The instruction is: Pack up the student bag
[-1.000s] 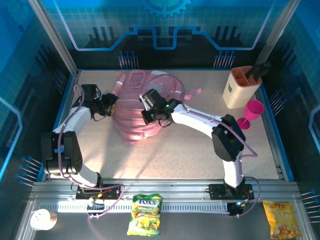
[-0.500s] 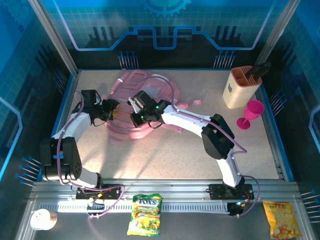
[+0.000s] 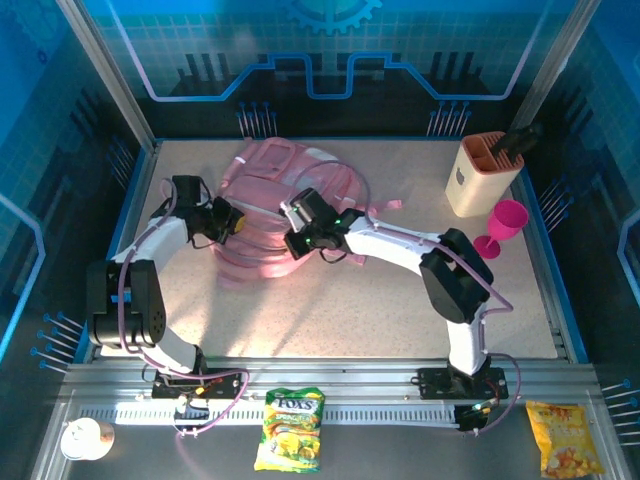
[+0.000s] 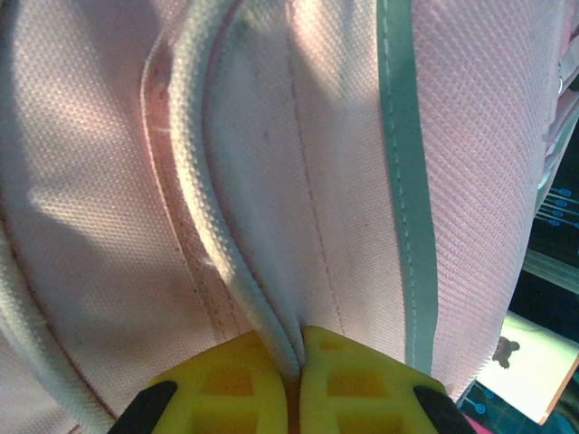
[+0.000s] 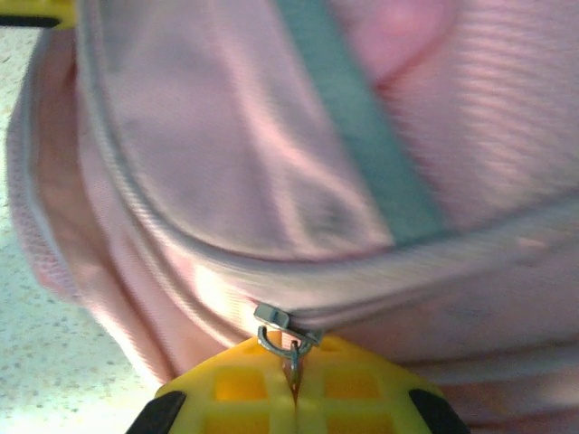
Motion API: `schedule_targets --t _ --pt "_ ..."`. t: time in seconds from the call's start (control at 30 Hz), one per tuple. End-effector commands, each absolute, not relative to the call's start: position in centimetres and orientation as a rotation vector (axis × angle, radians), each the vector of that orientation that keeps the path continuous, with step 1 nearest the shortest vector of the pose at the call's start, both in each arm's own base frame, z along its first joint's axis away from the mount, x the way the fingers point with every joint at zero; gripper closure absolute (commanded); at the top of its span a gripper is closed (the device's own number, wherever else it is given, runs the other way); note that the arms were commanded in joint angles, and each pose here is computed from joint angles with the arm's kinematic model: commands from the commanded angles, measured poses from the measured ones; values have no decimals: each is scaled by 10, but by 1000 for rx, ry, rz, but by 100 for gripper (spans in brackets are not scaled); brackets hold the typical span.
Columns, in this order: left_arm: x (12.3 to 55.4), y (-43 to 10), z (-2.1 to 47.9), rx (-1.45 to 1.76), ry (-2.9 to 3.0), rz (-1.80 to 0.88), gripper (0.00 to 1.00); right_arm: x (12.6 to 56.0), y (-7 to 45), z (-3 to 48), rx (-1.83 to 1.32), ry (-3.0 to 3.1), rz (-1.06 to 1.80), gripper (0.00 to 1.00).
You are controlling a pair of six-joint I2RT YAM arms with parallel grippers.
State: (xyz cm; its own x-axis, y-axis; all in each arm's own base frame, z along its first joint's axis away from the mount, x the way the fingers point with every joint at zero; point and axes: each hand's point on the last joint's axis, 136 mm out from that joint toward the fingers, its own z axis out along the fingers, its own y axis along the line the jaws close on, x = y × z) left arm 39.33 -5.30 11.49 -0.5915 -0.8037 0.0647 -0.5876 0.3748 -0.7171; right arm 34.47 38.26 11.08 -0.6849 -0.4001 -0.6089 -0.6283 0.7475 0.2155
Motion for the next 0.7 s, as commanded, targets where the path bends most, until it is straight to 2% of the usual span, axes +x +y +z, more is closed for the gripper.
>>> schedule_targets --t 0.0,0.3,0.5,0.57,0.67 --pt "405 -47 120 -1120 2352 -992 100 356 336 108 -708 2468 436 96" --pt "394 -67 108 -925 2519 -950 100 421 295 125 -343 2509 357 96" --pt "392 -99 116 -718 2606 -947 100 427 263 130 -196 2525 363 94" --pt "394 -103 124 -673 2588 -952 93 423 252 135 -191 2511 369 87" --pt "399 -102 140 -638 2536 -943 69 414 244 152 -217 2463 400 70"
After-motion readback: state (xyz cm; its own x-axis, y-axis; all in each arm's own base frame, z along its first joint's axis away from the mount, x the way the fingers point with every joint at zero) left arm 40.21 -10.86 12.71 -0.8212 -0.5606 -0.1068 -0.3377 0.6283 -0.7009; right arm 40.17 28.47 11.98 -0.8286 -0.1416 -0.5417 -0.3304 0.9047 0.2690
